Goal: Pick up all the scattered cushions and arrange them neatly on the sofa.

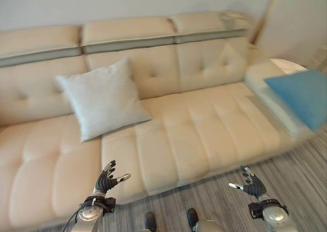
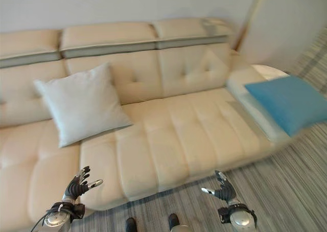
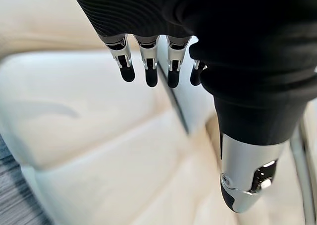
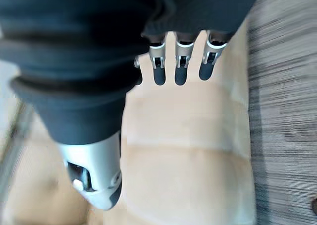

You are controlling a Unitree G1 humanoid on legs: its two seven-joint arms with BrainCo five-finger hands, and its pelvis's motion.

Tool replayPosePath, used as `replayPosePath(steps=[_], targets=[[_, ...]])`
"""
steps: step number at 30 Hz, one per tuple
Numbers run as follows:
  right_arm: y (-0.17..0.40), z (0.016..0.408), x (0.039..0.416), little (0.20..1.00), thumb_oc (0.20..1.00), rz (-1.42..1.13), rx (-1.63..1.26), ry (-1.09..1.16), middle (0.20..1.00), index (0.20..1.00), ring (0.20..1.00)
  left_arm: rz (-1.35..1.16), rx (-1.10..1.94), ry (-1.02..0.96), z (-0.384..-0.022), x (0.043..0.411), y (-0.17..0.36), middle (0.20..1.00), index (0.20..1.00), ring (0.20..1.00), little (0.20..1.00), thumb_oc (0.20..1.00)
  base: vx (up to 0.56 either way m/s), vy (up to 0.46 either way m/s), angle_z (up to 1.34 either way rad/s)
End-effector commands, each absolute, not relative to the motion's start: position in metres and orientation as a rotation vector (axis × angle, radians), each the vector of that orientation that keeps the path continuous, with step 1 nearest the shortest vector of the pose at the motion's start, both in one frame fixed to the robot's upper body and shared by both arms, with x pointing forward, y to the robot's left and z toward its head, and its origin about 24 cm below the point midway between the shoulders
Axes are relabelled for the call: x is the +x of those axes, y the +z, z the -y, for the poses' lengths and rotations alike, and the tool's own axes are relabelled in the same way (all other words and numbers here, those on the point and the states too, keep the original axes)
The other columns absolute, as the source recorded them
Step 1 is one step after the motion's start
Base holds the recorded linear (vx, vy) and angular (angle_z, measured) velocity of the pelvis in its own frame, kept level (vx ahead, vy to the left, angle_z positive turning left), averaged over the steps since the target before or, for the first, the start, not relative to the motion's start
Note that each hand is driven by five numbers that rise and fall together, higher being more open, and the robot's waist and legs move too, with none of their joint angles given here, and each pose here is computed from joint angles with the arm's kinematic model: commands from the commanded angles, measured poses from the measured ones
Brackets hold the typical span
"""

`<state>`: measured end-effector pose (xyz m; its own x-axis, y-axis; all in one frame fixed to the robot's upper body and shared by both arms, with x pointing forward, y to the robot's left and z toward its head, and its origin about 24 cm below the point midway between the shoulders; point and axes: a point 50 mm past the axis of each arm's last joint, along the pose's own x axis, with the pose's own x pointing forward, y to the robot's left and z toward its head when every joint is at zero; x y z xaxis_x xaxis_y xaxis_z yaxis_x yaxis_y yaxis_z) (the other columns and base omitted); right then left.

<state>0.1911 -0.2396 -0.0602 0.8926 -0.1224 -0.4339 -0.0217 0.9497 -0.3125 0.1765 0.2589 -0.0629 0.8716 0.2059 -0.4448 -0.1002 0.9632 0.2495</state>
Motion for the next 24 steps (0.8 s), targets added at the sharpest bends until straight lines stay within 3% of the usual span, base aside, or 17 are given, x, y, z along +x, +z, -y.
replayPosePath(steps=[1, 8, 15, 24], targets=[[-0.047, 0.246, 0.205, 1.000, 1.000, -0.395, -0.315, -0.100, 1.000, 1.000, 1.000, -0.376, 0.255, 0.138, -0.258, 0.195, -0.044, 1.000, 1.000, 1.000, 1.000, 1.000, -0.05, -0.073, -2.07], [-0.046, 0.232, 0.208, 1.000, 1.000, -0.381, -0.347, -0.044, 1.000, 1.000, 1.000, -0.407, 0.241, 0.051, -0.240, 0.191, -0.052, 1.000, 1.000, 1.000, 1.000, 1.000, 0.10, -0.142, -1.45], [-0.034, 0.233, 0.213, 1.000, 1.000, -0.332, -0.380, -0.021, 1.000, 1.000, 1.000, -0.399, 0.194, -0.006, -0.215, 0.193, -0.056, 1.000, 1.000, 1.000, 1.000, 1.000, 0.22, -0.212, -0.79], [-0.033, 0.228, 0.216, 1.000, 1.000, -0.319, -0.368, -0.022, 1.000, 1.000, 1.000, -0.393, 0.238, -0.002, -0.217, 0.193, -0.053, 1.000, 1.000, 1.000, 1.000, 1.000, 0.32, -0.059, -0.86]])
